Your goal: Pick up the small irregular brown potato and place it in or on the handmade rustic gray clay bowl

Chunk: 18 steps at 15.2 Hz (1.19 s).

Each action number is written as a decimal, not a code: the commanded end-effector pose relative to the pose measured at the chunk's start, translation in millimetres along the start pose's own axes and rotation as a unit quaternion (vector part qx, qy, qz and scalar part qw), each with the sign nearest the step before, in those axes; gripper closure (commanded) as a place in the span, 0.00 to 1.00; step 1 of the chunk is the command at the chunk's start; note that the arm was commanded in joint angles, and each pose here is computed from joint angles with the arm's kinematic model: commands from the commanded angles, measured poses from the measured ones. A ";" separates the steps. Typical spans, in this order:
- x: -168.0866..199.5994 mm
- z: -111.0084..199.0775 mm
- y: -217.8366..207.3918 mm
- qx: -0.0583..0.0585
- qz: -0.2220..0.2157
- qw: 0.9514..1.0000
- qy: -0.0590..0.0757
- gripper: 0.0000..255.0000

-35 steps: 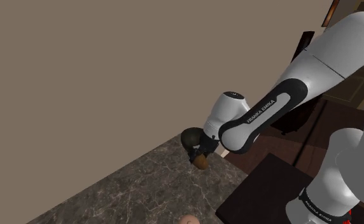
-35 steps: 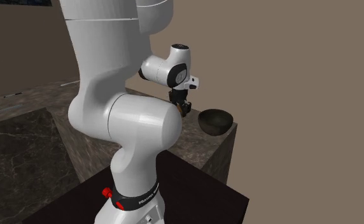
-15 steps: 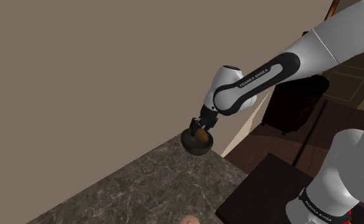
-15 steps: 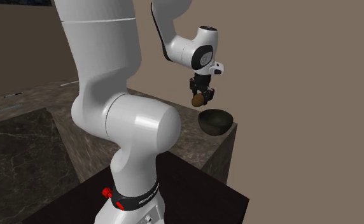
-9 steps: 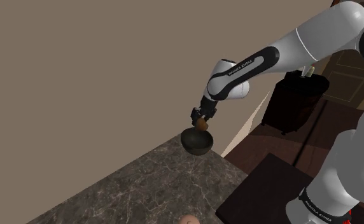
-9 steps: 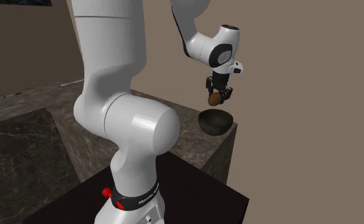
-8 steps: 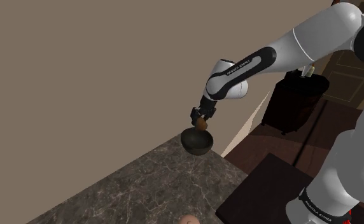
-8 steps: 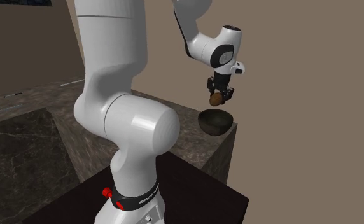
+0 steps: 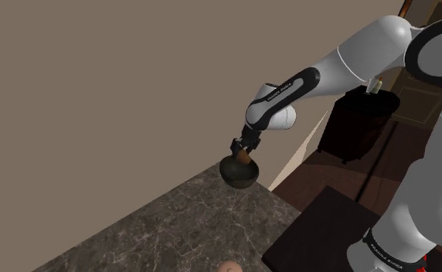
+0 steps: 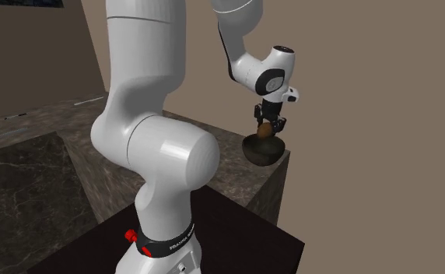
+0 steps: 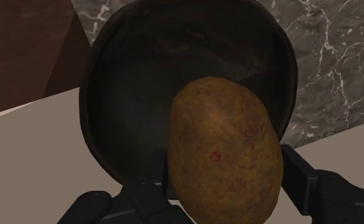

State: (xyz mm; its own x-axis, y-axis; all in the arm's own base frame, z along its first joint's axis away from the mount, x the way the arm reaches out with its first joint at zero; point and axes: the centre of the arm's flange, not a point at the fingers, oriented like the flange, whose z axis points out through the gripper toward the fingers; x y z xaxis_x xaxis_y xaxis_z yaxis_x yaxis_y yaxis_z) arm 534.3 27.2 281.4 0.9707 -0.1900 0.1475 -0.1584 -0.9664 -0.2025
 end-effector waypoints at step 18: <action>-4.1 28.4 6.2 0.000 0.000 1.000 0.000 0.00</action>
State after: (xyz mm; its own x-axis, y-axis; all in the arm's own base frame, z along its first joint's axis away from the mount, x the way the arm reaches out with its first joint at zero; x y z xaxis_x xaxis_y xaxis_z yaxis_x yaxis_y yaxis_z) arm 534.4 26.9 252.1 0.9705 -0.1901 0.1481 -0.1584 -0.9664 -0.2024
